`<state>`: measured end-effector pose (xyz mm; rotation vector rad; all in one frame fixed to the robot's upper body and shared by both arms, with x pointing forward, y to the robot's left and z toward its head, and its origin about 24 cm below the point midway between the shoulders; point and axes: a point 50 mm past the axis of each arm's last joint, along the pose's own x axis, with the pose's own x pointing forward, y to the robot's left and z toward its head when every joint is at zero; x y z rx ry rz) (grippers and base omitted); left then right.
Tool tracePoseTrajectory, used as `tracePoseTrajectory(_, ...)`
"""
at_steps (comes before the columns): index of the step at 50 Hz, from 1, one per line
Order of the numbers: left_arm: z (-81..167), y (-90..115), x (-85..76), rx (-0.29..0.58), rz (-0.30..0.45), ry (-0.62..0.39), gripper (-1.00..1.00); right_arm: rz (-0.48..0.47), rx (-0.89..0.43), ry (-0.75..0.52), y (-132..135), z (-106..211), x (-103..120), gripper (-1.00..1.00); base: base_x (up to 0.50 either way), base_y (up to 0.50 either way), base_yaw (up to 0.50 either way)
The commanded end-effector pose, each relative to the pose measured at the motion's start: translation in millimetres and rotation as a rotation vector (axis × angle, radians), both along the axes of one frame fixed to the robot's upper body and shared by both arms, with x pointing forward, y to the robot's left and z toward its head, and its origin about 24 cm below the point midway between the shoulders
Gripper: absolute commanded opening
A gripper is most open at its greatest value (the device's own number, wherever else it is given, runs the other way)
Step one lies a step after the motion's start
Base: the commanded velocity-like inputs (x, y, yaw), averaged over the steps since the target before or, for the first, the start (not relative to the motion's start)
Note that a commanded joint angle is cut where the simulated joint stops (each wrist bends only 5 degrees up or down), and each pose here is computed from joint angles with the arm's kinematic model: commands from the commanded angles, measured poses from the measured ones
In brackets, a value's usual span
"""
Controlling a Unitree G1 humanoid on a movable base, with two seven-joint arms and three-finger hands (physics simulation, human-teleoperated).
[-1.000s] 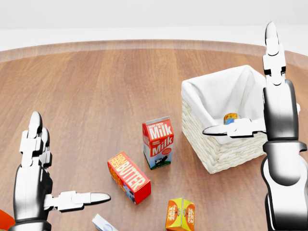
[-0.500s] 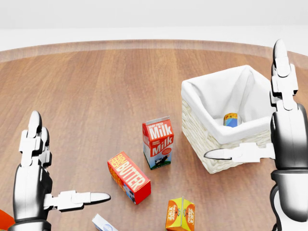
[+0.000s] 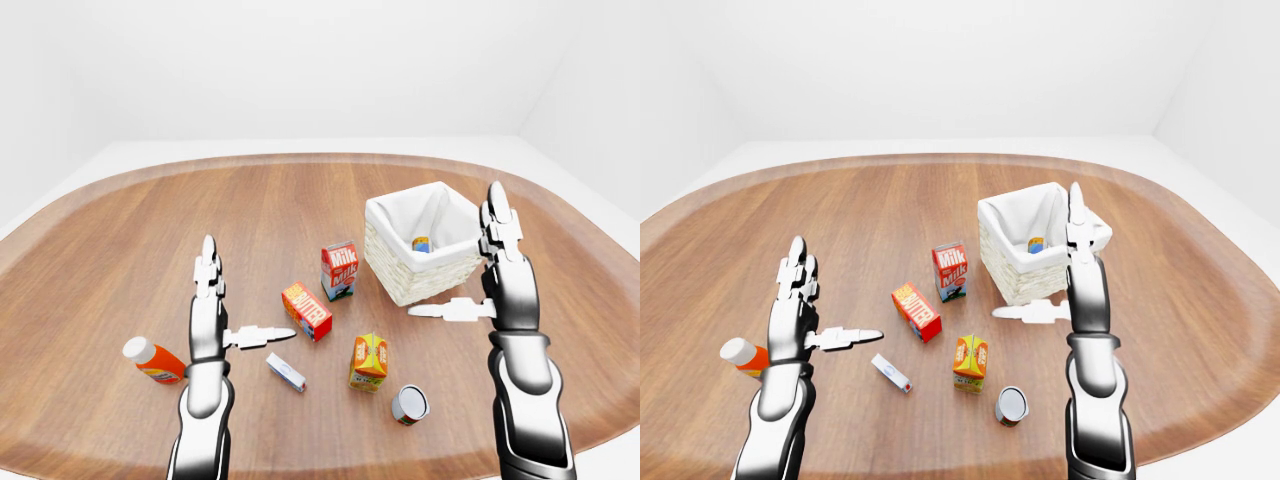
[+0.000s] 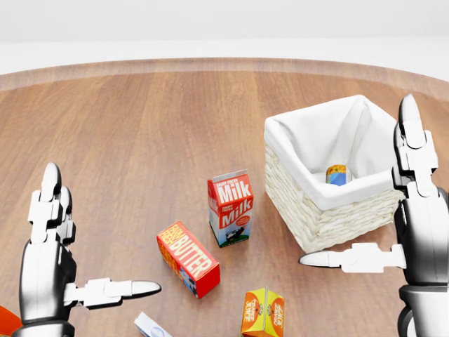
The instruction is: Pick up the alphabet soup and the tomato sauce, and put them in the basket.
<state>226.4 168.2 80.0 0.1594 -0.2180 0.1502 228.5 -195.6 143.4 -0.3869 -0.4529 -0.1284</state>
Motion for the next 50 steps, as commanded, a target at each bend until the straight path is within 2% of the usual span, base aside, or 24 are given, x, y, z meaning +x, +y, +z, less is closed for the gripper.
tracePoseTrajectory(1,0,1,-0.4,-0.001,0.004,0.001,1.0,0.007,0.024,0.017,1,-4,-11,1.0,0.0,0.0,0.0)
tracePoseTrajectory(2,0,0,-0.6,-0.001,0.003,0.0,1.0,-0.002,0.035,0.048,0,-12,-10,1.0,0.0,0.0,0.0)
tracePoseTrajectory(28,-1,0,-0.3,0.0,0.004,0.004,1.0,0.031,0.067,0.092,5,-20,-27,1.0,0.0,0.0,0.0)
tracePoseTrajectory(30,0,0,-0.6,0.0,0.004,0.002,1.0,0.026,0.078,0.128,5,-28,-29,1.0,0.0,0.0,0.0)
tracePoseTrajectory(34,0,1,-0.4,0.0,0.005,0.0,1.0,0.035,0.08,0.115,5,-24,-32,1.0,0.0,0.0,0.0)
tracePoseTrajectory(50,1,1,0.7,-0.002,0.005,-0.007,1.0,0.018,0.118,0.202,1,-44,-36,1.0,0.0,0.0,0.0)
